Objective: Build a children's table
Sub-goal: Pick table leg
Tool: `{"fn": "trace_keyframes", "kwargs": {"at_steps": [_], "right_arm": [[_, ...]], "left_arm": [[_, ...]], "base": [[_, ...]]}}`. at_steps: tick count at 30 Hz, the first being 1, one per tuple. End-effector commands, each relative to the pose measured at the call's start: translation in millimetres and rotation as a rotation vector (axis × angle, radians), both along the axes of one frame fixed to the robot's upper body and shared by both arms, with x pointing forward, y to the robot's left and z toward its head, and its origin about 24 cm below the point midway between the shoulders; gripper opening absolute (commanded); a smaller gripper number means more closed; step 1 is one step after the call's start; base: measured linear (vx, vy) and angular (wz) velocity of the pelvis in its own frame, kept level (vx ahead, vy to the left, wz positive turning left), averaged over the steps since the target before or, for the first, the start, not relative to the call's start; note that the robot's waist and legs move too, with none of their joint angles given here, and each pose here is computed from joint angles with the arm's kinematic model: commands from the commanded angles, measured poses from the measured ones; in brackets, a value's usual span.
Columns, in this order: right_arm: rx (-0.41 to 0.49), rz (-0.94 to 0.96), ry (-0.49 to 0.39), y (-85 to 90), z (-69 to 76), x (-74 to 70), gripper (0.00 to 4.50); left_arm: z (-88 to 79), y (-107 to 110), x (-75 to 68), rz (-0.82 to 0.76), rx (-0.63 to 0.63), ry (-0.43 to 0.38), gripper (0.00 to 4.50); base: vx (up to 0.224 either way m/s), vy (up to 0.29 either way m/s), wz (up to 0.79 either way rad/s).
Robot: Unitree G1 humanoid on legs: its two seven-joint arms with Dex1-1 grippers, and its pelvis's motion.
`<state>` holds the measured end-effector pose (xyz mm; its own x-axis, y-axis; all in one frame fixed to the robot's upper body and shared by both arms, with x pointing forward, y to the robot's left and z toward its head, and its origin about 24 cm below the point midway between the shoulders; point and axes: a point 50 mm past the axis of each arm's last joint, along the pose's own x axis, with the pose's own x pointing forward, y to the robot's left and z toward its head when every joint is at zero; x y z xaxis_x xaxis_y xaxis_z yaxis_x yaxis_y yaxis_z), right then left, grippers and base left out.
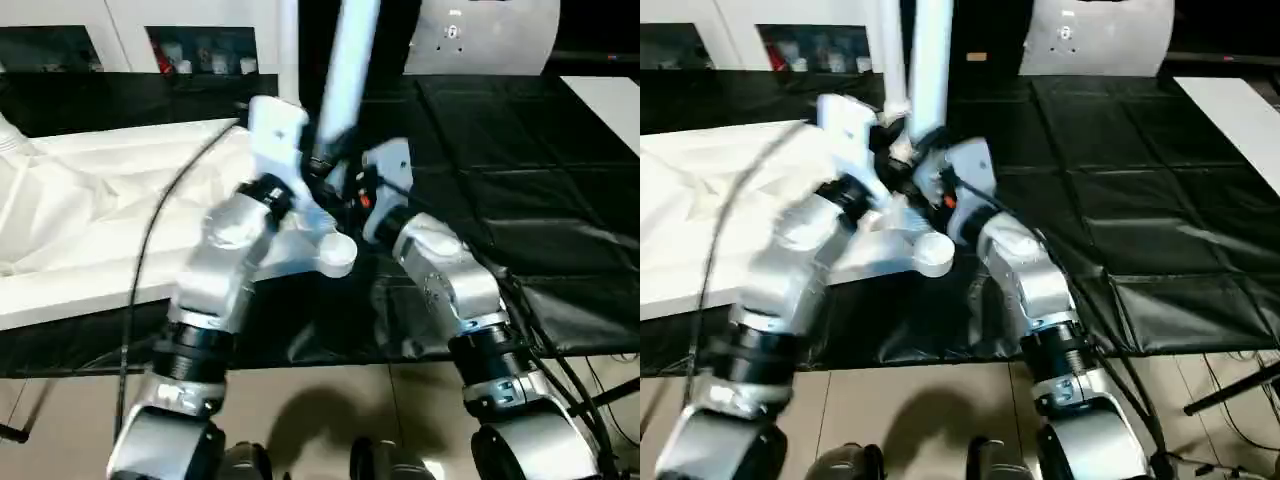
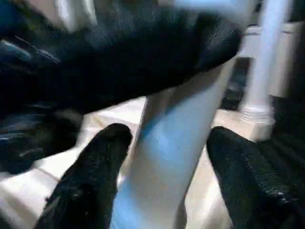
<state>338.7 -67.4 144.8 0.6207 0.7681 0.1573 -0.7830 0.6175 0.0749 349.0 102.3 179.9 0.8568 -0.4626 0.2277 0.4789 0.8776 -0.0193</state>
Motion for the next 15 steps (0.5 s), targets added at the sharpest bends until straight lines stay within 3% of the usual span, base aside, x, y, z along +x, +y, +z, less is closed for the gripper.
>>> {"fn": "trace_keyframes", "kwargs": {"at_steps": [1, 9, 15], "right_arm": [[0.057, 0.078, -0.029, -3.3, 12.1, -5.4, 3.41], [0.056, 0.008, 0.036, -49.7, 17.9, 5.1, 4.03], [0.035, -0.014, 0.058, -58.5, 17.9, 7.6, 4.49]], "left_arm": [[1.6, 5, 3.3, 0.003, -0.014, 0.016, 1.83], [9.3, 30, 6.9, -0.089, -0.169, 0.075, 1.83], [12.1, 30, 6.2, -0.157, -0.254, 0.098, 1.83]], "base": [[0.000, 0.000, 0.00], [0.000, 0.000, 0.00], [0.000, 0.000, 0.00]]}}
